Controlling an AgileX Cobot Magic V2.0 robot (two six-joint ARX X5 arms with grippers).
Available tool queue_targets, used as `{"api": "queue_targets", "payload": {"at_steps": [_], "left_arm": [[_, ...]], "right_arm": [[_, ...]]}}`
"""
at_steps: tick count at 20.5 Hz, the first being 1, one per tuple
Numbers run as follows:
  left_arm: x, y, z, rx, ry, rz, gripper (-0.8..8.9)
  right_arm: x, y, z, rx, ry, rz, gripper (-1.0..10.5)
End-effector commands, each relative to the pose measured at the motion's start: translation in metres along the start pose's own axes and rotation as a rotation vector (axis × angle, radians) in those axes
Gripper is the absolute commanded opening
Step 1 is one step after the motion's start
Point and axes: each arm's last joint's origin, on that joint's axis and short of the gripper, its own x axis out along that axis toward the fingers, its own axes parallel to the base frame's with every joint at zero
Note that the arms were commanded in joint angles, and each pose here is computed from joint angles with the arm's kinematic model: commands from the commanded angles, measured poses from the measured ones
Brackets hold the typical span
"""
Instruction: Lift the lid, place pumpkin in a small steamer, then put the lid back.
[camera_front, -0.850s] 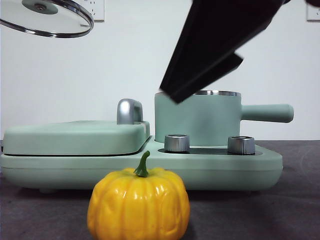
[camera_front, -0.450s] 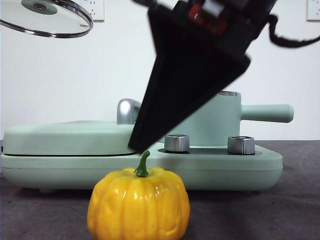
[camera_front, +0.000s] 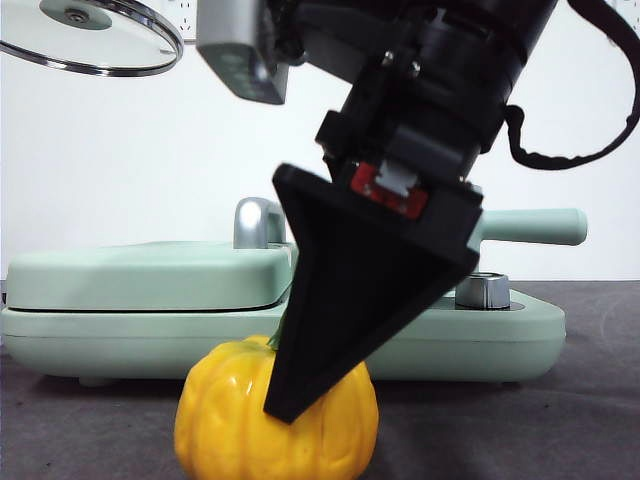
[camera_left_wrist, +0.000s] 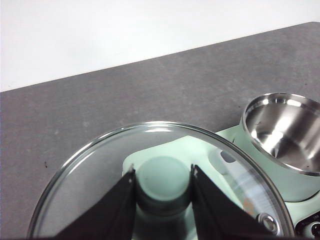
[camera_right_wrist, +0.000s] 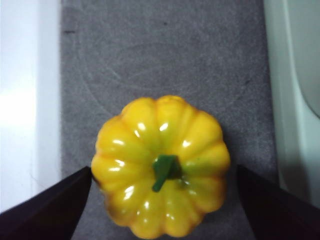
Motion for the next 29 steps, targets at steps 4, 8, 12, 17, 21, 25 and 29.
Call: {"api": "queue_targets", "payload": {"at_steps": [4, 8, 12, 17, 21, 25, 29], "left_arm": [[-0.003, 0.001, 0.008, 0.0, -0.048, 0.008, 0.1], [-0.003, 0.001, 0.008, 0.001, -0.049, 0.008, 0.1], [-0.003, 0.001, 0.008, 0.001, -0.049, 0.008, 0.1], [-0.003, 0.001, 0.008, 0.001, -0.049, 0.008, 0.1], [-0.003, 0.001, 0.009, 0.001, -0.057, 0.008, 0.1], [-0.003, 0.001, 0.009, 0.001, -0.055, 0.008, 0.1], [-0.003, 0.001, 0.009, 0.001, -0.056, 0.008, 0.1]], "right_arm": [[0.007, 0.001, 0.004, 0.005, 0.015, 0.014, 4.3], [0.007, 0.003, 0.002, 0.078, 0.039, 0.033, 3.7], [0.0, 0.006, -0.002, 0.167, 0.073, 0.046, 3.7], [-0.02, 0.013, -0.005, 0.253, 0.085, 0.044, 3.7], [-0.044, 0.018, -0.01, 0.356, 0.079, -0.003, 3.6], [-0.071, 0.023, -0.018, 0.468, 0.082, -0.093, 3.6], [-0.101, 0.025, -0.024, 0.56, 0.102, -0.162, 3.5]]}}
